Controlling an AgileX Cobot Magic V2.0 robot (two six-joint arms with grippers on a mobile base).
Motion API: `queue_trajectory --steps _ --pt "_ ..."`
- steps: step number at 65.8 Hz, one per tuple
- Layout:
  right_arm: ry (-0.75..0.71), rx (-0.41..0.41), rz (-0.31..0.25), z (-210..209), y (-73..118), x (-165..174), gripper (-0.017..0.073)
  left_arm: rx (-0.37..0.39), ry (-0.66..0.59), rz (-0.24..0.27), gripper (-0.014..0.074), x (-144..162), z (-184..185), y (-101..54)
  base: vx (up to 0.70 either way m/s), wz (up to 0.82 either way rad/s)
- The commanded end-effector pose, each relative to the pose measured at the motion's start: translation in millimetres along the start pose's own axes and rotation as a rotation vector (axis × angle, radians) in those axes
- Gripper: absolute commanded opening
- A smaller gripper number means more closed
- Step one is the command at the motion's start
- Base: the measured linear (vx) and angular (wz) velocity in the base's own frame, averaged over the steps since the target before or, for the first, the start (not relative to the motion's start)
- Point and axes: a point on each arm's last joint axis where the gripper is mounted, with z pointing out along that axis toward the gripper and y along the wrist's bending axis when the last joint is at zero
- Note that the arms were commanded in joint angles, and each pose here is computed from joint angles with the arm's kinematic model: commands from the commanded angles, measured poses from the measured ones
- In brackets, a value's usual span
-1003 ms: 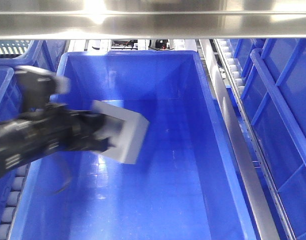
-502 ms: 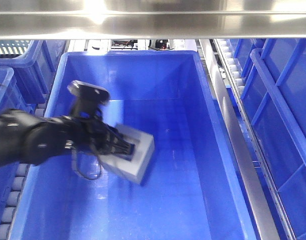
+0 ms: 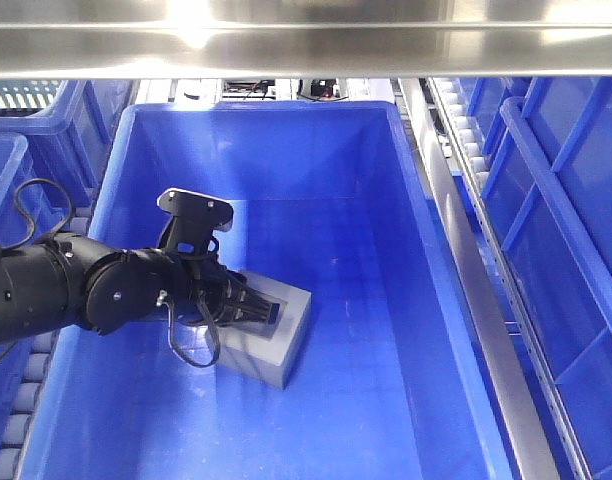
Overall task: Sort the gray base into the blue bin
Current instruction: 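Lower the gray block with the left gripper into the blue bin, then open the left gripper and withdraw it from the bin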
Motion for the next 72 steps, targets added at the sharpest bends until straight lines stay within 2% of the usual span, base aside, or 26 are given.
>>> queue_trajectory --steps 1,8,17,30,36,55,72 --pt "-0.075 0.007 -0.017 -0.4 -0.3 -3.0 -0.0009 0.031 -0.128 -0.017 0.0341 -20.8 -16.3 -7.3 0.00 0.00" --pt "-0.075 0.007 -0.017 -0.4 -0.3 -3.0 -0.0009 0.033 -0.139 -0.017 0.0386 -22.1 -18.6 -7.5 0.00 0.00" --pt "-0.075 0.007 -0.017 -0.4 -0.3 -3.0 -0.0009 0.037 -0.156 -0.017 0.0388 -24.7 -25.3 -8.2 0.00 0.00" --pt "-0.075 0.007 -0.017 -0.4 -0.3 -3.0 -0.0009 0.048 -0.209 0.033 0.0388 -28.1 -50.6 -11.6 0.00 0.00" --pt "-0.075 0.007 -0.017 -0.4 -0.3 -3.0 -0.0009 0.055 -0.238 0.034 0.0388 -24.9 -67.2 -11.4 0.00 0.00" --pt "-0.075 0.007 -0.017 -0.4 -0.3 -3.0 -0.0009 0.067 -0.301 0.035 0.0388 7.9 -116.3 -4.3 0.00 0.00" --pt "-0.075 0.007 -0.017 -0.4 -0.3 -3.0 -0.0009 0.091 -0.416 0.035 0.0388 50.0 -170.7 4.3 0.00 0.00"
